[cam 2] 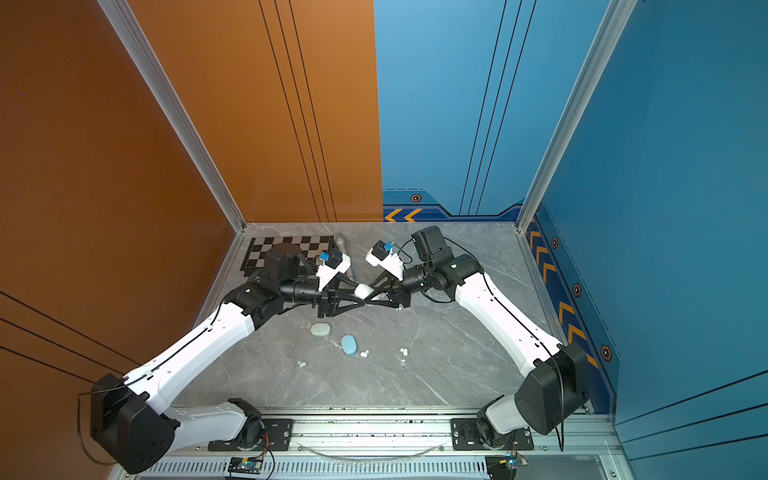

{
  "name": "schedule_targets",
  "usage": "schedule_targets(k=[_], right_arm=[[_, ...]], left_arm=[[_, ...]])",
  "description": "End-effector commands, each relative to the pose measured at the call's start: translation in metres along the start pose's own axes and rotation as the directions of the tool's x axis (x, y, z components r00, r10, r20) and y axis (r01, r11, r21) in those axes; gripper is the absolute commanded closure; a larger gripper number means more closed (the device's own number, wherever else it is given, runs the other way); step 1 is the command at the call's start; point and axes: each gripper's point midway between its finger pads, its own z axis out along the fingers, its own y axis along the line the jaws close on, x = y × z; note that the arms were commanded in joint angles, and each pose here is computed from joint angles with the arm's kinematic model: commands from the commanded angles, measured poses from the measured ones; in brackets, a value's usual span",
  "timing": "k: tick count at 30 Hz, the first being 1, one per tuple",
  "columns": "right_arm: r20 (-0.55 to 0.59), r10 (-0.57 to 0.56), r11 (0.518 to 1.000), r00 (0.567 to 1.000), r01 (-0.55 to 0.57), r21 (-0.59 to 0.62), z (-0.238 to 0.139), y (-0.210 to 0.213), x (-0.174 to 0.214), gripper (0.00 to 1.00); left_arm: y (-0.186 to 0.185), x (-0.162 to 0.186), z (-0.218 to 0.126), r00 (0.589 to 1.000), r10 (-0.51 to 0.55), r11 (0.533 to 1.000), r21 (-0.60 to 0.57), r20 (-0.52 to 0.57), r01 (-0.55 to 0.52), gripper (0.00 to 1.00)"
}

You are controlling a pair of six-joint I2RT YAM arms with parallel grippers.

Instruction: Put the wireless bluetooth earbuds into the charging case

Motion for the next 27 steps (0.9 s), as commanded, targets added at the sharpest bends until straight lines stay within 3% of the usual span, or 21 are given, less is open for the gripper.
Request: schedule_targets(k=[1, 8, 12, 19, 27], right_arm=[[0.001, -0.017, 1.0, 1.0, 0.017, -0.01, 0.002, 0.005, -0.006, 0.95], [-0.009, -0.017, 1.0, 1.0, 0.017, -0.003, 0.003, 0.004, -0.004, 0.94], [-0.021, -0.012, 1.0, 1.0, 0.012, 0.022, 0.004, -0.001, -0.001, 0.83], [-0.019, 0.005, 0.999, 1.0, -0.004, 0.054, -0.001, -0.007, 0.0, 0.5], [-0.022, 0.025, 0.996, 0.999, -0.023, 0.09, -0.003, -0.016, 0.004, 0.41]], left_arm=[[-0.008, -0.003, 0.005, 1.0, 0.015, 0.999, 0.042, 0.005, -0.015, 0.59], [-0.007, -0.006, 0.004, 1.0, 0.023, 0.999, 0.029, 0.008, -0.023, 0.77], [-0.005, -0.007, 0.004, 1.0, 0.028, 0.999, 0.019, 0.01, -0.028, 1.0], [-0.001, -0.008, 0.004, 1.0, 0.027, 1.0, 0.005, 0.015, -0.027, 1.0], [0.001, -0.007, 0.004, 1.0, 0.019, 1.0, 0.0, 0.014, -0.019, 1.0]])
